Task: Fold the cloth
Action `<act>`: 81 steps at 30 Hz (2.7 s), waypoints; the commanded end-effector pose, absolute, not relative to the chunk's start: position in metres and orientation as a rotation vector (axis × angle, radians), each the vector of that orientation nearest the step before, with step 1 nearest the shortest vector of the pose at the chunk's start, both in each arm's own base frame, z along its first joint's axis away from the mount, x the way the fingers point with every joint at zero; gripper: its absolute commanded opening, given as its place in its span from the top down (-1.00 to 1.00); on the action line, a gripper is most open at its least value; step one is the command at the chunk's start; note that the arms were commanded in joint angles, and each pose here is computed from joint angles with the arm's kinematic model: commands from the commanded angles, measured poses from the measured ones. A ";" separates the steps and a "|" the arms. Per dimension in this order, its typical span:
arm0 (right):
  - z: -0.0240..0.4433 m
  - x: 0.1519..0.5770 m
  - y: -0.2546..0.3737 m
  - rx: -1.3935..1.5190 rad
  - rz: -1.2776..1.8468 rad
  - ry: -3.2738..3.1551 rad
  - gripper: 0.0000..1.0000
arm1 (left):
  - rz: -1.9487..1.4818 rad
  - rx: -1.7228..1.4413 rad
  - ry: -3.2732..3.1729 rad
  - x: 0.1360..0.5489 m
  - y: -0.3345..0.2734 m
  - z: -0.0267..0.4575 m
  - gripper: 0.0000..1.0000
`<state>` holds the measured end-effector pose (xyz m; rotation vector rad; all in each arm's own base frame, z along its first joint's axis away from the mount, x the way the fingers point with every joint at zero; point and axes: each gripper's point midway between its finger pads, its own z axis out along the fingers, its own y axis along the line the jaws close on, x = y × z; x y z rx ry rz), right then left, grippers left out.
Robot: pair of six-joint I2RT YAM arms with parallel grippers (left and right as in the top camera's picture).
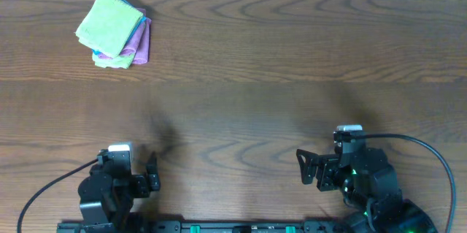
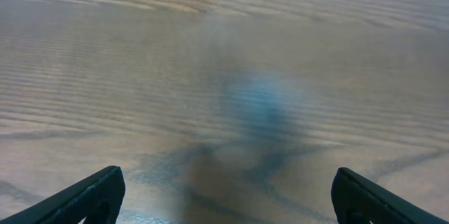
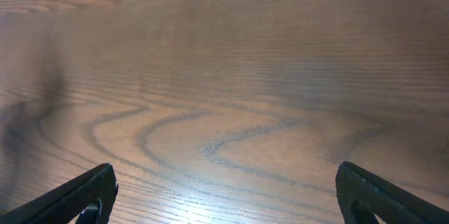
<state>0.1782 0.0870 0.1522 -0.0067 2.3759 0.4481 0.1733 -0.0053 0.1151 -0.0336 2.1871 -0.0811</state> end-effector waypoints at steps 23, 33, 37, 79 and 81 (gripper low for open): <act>0.152 0.178 0.086 0.014 0.453 2.376 -0.98 | -0.013 -0.007 2.199 0.171 0.000 0.099 -0.90; 0.154 0.178 0.084 0.025 0.450 2.364 -0.98 | -0.013 -0.007 2.199 0.171 0.000 0.099 -0.90; 0.152 0.185 0.048 0.144 0.284 2.287 -0.99 | -0.013 -0.007 2.199 0.171 0.000 0.099 -0.90; 0.068 0.179 0.000 0.030 0.009 2.238 -0.98 | -0.013 -0.007 2.199 0.171 0.000 0.099 -0.90; 0.068 0.179 0.000 0.029 0.009 2.238 -0.98 | -0.013 -0.007 2.199 0.171 0.000 0.099 -0.90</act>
